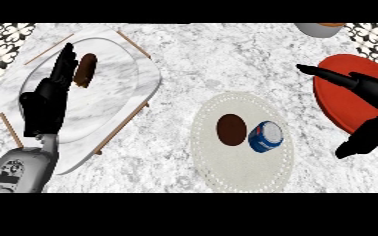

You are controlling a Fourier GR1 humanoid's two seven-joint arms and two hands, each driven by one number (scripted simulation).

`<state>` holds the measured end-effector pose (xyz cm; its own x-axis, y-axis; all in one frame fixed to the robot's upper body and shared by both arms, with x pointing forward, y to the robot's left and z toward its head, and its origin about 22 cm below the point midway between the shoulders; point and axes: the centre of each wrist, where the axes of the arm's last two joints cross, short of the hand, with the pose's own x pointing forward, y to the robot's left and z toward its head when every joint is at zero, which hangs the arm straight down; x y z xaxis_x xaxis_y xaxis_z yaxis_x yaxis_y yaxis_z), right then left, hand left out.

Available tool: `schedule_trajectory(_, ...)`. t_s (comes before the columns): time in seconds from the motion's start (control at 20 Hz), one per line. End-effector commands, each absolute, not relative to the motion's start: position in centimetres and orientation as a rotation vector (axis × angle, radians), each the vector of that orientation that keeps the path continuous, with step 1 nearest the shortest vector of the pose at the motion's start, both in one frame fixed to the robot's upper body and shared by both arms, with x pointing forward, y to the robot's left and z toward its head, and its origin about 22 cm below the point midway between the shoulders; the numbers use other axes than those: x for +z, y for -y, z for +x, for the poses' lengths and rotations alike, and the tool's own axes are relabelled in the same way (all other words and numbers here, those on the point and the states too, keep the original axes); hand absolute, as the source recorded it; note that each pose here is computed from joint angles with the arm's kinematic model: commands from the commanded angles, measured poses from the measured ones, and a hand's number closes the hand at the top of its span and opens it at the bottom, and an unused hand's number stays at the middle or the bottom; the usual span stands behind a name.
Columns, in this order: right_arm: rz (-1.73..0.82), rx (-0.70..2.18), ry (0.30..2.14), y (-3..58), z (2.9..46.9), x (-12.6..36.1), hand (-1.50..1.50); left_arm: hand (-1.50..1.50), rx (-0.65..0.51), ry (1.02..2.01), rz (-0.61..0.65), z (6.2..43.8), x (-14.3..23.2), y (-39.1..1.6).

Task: Pick the can from the placemat and place it in the bowl

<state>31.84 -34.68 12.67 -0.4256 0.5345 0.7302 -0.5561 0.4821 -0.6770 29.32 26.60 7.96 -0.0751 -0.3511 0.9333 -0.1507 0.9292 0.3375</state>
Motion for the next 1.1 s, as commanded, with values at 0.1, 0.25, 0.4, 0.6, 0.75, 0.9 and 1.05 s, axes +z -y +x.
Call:
schedule_trajectory(0.1, 0.068, 1.385, 1.487, 29.7, 30.2, 10.4, -1.50, 0.00, -0.164, 1.649, 0.393, 28.8, 8.1, -27.0)
schedule_trajectory(0.25, 0.019, 1.413, 1.426, 29.4, 30.8, 11.2, -1.50, 0.00, -0.180, 1.662, 0.382, 27.9, 9.2, -27.3)
schedule_trajectory(0.4, -0.012, 1.493, 1.334, 28.4, 31.4, 9.5, -1.50, 0.00, -0.166, 1.652, 0.378, 28.6, 6.7, -25.6)
schedule_trajectory(0.6, -0.080, 1.530, 1.258, 25.5, 30.1, 7.5, -1.50, 0.00, -0.171, 1.646, 0.406, 28.6, 7.2, -27.8)
schedule_trajectory(0.75, -0.084, 1.536, 1.239, 25.0, 31.3, 7.6, -1.50, 0.00, -0.168, 1.666, 0.393, 30.0, 7.6, -25.2)
schedule_trajectory(0.9, -0.086, 1.511, 1.248, 25.3, 30.4, 6.5, -1.50, 0.00, -0.138, 1.642, 0.381, 28.3, 7.0, -25.3)
schedule_trajectory(1.05, -0.084, 1.506, 1.252, 26.0, 31.8, 6.4, -1.50, 0.00, -0.169, 1.655, 0.369, 30.0, 8.3, -24.6)
